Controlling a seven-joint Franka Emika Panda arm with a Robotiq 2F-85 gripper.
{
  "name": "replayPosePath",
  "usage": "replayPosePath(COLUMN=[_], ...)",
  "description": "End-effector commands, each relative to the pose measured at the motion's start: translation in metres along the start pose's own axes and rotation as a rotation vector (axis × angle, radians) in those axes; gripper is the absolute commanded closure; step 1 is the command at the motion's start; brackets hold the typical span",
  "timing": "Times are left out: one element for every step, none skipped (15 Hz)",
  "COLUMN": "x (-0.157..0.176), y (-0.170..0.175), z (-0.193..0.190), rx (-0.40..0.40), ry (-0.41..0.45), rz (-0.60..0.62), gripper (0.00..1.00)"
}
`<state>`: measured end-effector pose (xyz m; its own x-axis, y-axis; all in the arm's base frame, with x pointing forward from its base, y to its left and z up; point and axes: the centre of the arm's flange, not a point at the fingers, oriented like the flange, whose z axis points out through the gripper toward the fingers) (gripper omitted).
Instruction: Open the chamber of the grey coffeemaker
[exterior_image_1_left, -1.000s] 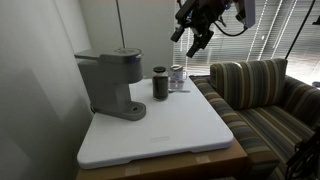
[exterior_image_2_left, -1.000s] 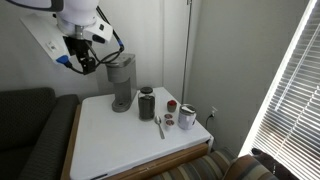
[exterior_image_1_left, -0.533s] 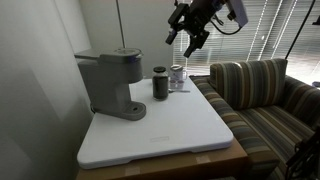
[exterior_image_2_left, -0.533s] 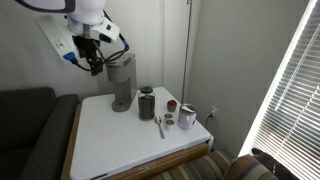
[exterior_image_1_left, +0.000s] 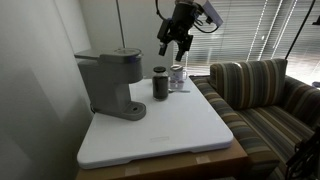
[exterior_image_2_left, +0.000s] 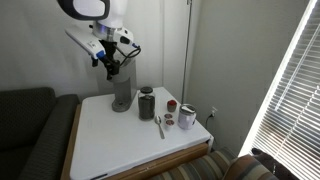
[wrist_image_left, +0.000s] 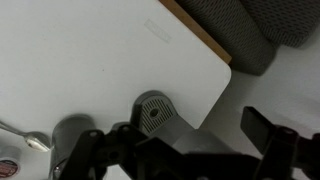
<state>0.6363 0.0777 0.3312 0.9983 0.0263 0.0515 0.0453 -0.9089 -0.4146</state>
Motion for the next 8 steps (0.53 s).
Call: replayPosePath(x=[0.002,0.006,0.01,0.014,0.019,0.023,0.027,0.031], y=[0.001,0.002,0.0,-0.002,-0.006,-0.012,-0.016,-0.02], z=[0.001,0.004,0.004,0.004,0.005,0.008,0.01,0.013], rx=[-0.002,-0.029,-0.052,-0.076,-0.09,-0.11,-0.117,-0.112], ry=[-0.003,0.019,0.045,0.075,0.111,0.135,0.164,0.185], rz=[-0.002,-0.029,-0.041,-0.069,-0.088,-0.107,-0.125,-0.144], gripper=[0.0,0.0,0.0,0.0,0.0,0.0,0.0,0.0])
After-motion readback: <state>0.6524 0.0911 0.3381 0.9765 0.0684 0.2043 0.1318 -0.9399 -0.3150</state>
